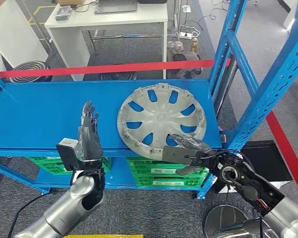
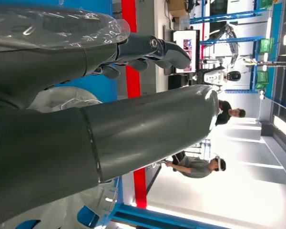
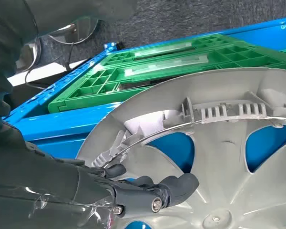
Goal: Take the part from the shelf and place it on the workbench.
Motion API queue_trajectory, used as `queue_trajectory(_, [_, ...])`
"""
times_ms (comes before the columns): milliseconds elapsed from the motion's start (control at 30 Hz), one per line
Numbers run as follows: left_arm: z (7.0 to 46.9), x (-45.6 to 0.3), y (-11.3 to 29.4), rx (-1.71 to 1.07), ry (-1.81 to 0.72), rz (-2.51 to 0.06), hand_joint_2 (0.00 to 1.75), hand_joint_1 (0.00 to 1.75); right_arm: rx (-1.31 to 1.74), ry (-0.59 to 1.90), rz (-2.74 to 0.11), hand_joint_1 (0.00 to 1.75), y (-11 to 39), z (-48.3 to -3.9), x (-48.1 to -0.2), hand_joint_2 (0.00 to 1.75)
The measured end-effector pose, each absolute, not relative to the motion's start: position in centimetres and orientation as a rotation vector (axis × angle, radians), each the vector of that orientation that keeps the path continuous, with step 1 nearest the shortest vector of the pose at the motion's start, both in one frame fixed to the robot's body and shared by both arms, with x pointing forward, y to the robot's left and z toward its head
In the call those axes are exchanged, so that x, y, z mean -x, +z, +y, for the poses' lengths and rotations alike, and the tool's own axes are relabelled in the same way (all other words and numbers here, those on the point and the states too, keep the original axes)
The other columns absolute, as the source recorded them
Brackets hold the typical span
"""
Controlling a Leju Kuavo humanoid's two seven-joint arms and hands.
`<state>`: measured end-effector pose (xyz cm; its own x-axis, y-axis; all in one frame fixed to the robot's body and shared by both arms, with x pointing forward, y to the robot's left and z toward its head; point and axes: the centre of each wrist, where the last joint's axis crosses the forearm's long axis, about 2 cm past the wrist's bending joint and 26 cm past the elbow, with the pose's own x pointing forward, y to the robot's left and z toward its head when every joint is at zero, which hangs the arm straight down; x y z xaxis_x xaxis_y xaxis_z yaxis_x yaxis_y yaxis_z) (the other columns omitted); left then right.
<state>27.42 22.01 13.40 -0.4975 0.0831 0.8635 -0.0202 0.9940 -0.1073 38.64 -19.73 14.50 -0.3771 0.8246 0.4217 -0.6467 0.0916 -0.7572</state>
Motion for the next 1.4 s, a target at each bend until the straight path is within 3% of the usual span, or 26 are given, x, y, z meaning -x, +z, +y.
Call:
queue_trajectory(1000, [21.9,-27.0,12.6,0.035,0.098,-2.070,0.00,0.00,0.557,1.738,-1.094,0.00,14.6,-22.1,-40.8,1.75])
queue_trajectory(1400, [21.9,-27.0,12.5,0.023,0.093,-2.067,0.00,0.00,0.530,1.787,-1.074,0.00,14.1,-21.9,-40.8,1.75])
